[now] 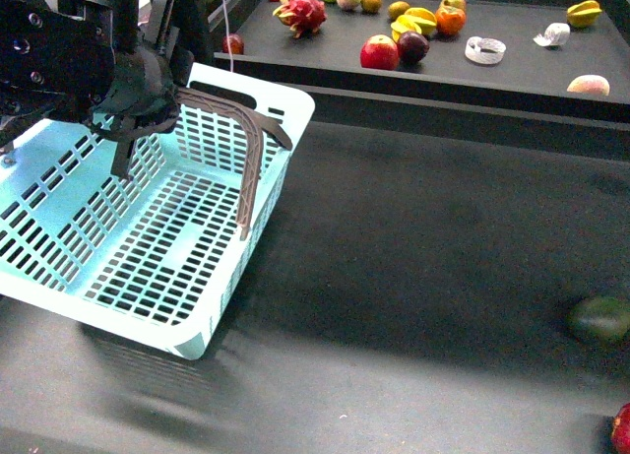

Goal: Pick mango with right arm and hold basket with left

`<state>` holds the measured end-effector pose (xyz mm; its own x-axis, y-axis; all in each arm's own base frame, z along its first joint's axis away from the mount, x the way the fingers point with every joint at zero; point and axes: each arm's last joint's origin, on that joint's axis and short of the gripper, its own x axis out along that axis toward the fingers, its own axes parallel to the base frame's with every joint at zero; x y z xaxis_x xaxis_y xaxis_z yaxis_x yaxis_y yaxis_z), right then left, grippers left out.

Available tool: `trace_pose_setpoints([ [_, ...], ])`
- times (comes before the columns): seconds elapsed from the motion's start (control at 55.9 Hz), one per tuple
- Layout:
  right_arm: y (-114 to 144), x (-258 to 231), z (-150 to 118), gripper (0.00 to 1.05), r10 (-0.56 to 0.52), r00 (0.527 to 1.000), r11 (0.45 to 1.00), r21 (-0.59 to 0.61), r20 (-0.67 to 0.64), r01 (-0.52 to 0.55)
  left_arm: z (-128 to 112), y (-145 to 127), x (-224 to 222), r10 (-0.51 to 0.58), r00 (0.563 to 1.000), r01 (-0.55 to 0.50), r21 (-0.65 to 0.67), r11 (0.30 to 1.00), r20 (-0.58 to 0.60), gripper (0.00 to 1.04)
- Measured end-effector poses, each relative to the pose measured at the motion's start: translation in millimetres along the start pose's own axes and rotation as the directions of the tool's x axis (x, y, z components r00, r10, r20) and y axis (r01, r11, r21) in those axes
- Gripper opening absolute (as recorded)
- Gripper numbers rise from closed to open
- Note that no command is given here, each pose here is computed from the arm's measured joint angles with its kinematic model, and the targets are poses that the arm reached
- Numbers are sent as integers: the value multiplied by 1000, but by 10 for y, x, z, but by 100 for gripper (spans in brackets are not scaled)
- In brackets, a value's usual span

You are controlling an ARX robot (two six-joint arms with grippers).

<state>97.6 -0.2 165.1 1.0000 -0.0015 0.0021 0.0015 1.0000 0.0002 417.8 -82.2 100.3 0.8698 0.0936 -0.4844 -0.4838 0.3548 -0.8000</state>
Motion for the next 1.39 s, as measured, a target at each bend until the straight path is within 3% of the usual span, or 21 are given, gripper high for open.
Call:
trace_pose_setpoints([
  [0.25,0,0,0,96,0,1000,1000,0,0,0,-100,151,-365,2,999,7,197,980,-50,4],
  [0.429,0,0,0,96,0,1000,1000,0,0,0,-168,182,-653,-99,991,124,379,917,-85,4],
  [0.626,0,0,0,96,0,1000,1000,0,0,0,-381,81,-1006,-235,949,313,547,776,-210,4],
  [1.001,0,0,0,96,0,1000,1000,0,0,0,-820,29,-1454,-334,841,540,636,551,-426,4],
  [1.394,0,0,0,96,0,1000,1000,0,0,0,-1066,-28,-1766,-372,740,672,584,456,-561,4],
])
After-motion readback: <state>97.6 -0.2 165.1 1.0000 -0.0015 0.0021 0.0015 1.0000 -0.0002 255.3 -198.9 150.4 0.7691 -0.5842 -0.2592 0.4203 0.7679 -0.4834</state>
